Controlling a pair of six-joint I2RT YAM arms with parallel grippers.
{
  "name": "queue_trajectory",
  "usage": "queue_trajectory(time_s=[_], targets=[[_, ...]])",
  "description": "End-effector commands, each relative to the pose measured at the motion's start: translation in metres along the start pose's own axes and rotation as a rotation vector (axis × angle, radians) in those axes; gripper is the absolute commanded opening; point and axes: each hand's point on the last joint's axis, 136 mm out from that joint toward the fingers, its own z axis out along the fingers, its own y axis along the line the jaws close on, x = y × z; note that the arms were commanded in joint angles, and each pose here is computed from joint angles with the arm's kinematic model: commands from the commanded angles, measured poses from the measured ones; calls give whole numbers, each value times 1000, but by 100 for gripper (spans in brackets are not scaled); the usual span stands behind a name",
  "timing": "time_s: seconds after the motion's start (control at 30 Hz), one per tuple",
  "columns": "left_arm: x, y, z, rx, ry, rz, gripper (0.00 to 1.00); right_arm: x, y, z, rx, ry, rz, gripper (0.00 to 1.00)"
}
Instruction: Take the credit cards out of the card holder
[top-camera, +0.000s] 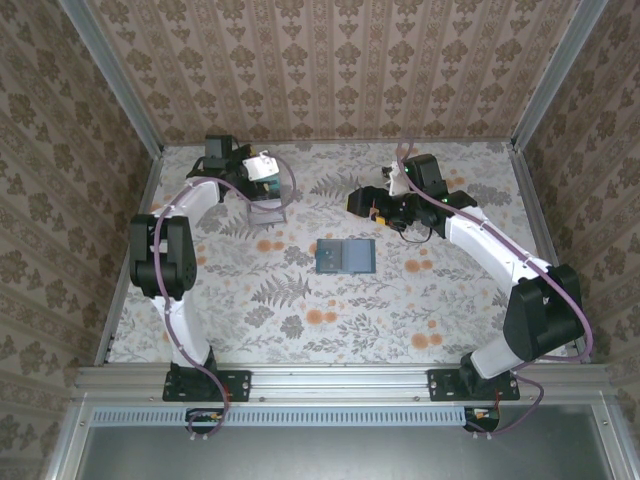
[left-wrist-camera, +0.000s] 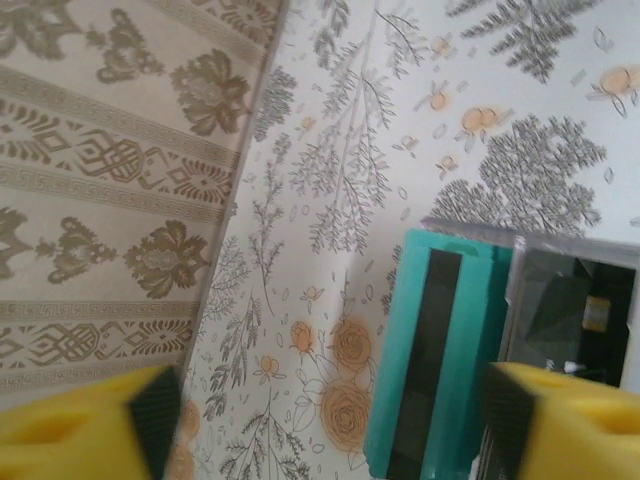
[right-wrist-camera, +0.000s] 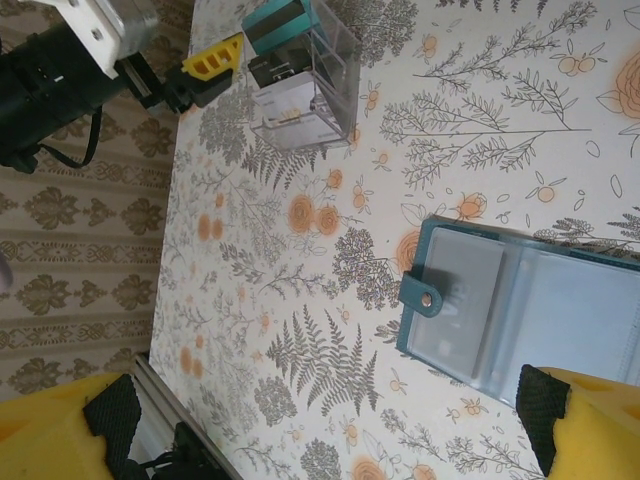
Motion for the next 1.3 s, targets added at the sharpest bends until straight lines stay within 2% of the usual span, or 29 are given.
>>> queue_trajectory(time_s=[0.0,0.17,0.3,0.37,0.47,0.57,0.77,0.87,0.93,1.0,1.03,1.07,1.1,1.17,1.27], targets=[[-26,39,-28,-126,-83,-142,100,-3,0,-2,6,-6,-3,100],[-36,79,-67,-330,-106,-376,100,0,-4,-4,41,-10,-27,100],[-26,111,-107,-520,-72,-628,100,4,-4,-3,55,-14,-40,100],[-14,122,-127,-585,-6,-783,100,6,-5,-2,64,-14,-44,100],[21,125,-154,-675,158,-1012,100,8,-7,-1,101,-20,-57,100],[38,111,-162,-596,161,-1178,100,12,-13,0,152,-21,-61,100],[26,74,-176,-450,-4,-1397,98,25,-43,5,286,4,-31,99],[17,46,-176,-356,-46,-1517,92,36,-70,7,409,31,-14,100],[8,23,-172,-281,-56,-1572,86,46,-81,14,427,66,-2,100],[-1,-6,-167,-226,-8,-1579,83,57,-88,21,412,98,15,100],[-3,-20,-164,-210,24,-1581,81,61,-90,24,407,106,23,96],[-6,-37,-161,-190,56,-1587,80,66,-93,27,402,115,32,88],[-8,-51,-158,-172,77,-1597,80,69,-97,29,404,123,41,77],[-15,-83,-152,-124,109,-1627,79,78,-108,35,416,146,60,48],[-30,-125,-143,-63,134,-1648,77,87,-119,43,431,170,73,27]])
